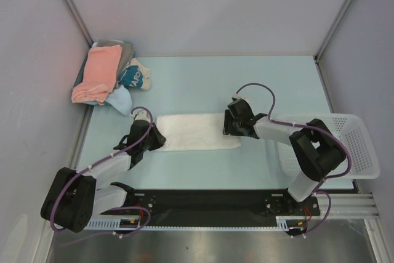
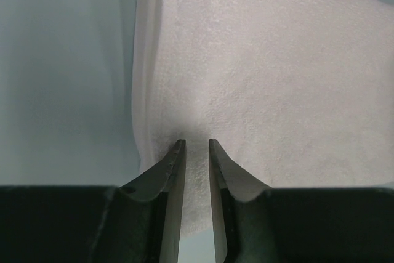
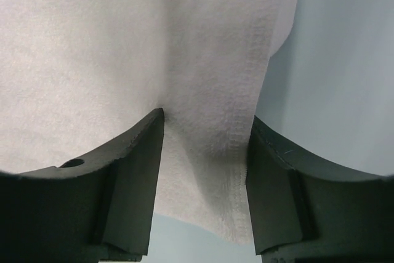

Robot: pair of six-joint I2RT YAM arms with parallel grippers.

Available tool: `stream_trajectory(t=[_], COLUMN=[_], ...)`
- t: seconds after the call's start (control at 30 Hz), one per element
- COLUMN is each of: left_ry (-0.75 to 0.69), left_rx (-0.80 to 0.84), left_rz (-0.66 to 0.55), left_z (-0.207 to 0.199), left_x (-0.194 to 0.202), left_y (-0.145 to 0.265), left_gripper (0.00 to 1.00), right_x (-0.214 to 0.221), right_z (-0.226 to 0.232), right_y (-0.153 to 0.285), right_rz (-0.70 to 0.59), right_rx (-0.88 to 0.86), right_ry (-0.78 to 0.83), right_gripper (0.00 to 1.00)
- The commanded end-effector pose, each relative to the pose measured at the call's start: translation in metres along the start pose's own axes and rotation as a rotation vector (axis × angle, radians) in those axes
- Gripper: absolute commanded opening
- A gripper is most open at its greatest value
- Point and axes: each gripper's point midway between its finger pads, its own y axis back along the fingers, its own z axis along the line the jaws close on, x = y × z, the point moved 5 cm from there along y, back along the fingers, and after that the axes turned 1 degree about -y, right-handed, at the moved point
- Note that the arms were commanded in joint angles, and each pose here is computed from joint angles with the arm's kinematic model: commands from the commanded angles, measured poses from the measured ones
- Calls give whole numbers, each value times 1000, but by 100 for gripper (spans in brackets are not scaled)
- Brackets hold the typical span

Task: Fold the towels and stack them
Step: Neatly place the folded towel into the bin

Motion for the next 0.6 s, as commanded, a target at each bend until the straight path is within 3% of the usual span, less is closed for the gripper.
stream_trajectory(t=[0.0,0.07,0.13,0.3,0.57], left_ry=[-10,-11,-18,-46,-111], left_rx=[55,65,86,187,388], left_rz=[-8,-11,-23,-69,-145], left_z=[-7,-9,-13,-36,-87], left_x=[-1,-3,-6,-28,-66], left_y=[1,2,6,30,107], left_gripper=[26,26,26,29,29], right_x=[15,17,15,12,4], right_z=[-4,-6,-5,-11,-4], right_y=[-10,-12,-10,2,43], right_rz=[51,56,53,48,22], right_rx=[41,62,113,325,494], right_ry=[-12,-18,4,93,202], right_gripper=[53,49,37,0,0])
